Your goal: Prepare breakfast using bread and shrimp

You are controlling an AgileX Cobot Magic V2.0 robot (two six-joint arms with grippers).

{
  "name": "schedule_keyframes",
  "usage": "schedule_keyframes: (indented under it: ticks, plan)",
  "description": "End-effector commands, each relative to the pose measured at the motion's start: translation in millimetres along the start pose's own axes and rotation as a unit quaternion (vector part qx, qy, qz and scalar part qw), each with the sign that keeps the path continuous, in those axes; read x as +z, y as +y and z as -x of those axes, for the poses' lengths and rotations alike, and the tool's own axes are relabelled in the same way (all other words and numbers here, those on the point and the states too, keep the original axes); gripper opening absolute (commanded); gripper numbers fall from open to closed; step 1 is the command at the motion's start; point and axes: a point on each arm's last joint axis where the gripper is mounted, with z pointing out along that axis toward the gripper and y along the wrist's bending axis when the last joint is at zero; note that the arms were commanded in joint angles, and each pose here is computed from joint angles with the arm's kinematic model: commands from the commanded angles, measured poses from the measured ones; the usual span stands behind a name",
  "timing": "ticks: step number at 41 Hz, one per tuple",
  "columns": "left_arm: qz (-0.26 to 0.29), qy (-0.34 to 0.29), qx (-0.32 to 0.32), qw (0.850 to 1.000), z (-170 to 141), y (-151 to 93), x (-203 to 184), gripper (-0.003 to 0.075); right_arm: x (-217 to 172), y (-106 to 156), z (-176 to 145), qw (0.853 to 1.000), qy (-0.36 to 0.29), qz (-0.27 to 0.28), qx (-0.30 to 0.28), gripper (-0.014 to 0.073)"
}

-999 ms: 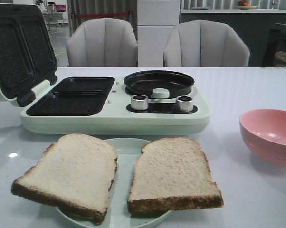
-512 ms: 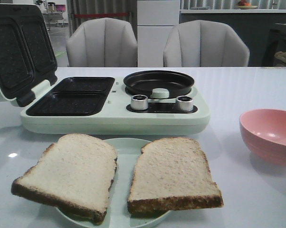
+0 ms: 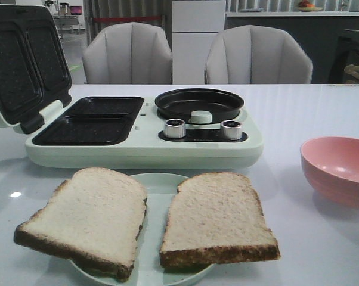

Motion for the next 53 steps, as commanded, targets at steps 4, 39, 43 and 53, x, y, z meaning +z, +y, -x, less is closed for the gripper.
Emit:
schedule_keyframes:
  ticks: [4, 39, 43, 53]
  plan:
    - [-0.052, -0.005, 0.198, 0.979, 17, -30, 17, 0.0624, -3, 1, 15, 0.999, -0.047, 0.004, 0.0, 0.0519]
    - [0.049, 0.094, 0.532, 0.84, 8, -98, 115, 0.0624, -3, 1, 15, 0.999, -0.047, 0.004, 0.0, 0.0519]
    - [0.056, 0.093, 0.519, 0.848, 7, -100, 119, 0.0622, -3, 1, 15, 0.999, -0.047, 0.004, 0.0, 0.0519]
    - [0.077, 0.093, 0.507, 0.853, 8, -97, 120, 0.0444, -3, 1, 15, 0.999, -0.047, 0.004, 0.0, 0.0519]
